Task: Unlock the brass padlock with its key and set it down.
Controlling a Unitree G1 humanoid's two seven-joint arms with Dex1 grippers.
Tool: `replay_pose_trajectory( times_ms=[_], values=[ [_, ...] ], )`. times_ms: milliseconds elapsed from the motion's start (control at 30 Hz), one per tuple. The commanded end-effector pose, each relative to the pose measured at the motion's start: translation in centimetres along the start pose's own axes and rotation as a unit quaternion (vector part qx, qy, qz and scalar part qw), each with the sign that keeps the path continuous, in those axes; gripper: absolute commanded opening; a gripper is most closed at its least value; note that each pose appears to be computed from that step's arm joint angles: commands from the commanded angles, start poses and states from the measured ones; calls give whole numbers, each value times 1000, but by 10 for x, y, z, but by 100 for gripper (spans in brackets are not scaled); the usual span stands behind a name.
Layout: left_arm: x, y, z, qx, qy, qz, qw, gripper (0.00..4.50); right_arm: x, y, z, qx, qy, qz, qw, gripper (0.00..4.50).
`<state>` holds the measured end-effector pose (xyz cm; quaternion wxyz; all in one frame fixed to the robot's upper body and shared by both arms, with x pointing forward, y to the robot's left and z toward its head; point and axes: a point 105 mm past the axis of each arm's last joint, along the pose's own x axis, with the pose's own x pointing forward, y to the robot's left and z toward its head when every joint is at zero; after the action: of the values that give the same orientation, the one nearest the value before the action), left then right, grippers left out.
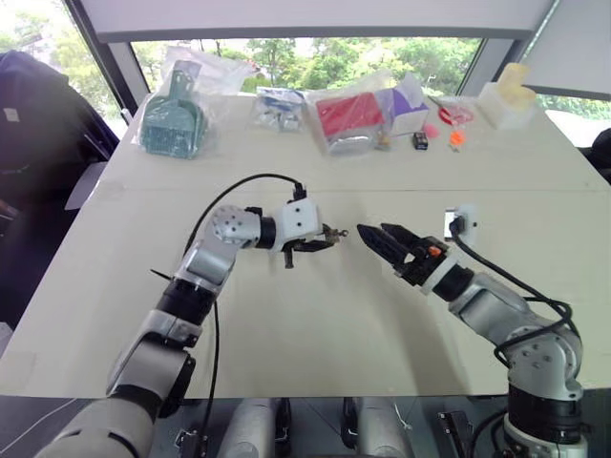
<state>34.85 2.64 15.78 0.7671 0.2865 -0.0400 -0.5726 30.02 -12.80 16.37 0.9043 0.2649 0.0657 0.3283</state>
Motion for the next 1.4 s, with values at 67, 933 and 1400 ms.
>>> replay_pose_trajectory(
  times_ms=[67, 933, 1400],
  values=[
    [-11, 13, 35, -3, -68, 61, 996, 74, 9, 7, 9, 18, -18, 24, 999, 450],
    [-16, 7, 46, 19, -83, 57, 995, 74, 25, 21, 5, 74, -49, 55, 995, 237],
    [-17, 3, 48, 16, -91, 61, 994, 74, 27, 24, 8, 97, -77, 64, 990, 48]
  ],
)
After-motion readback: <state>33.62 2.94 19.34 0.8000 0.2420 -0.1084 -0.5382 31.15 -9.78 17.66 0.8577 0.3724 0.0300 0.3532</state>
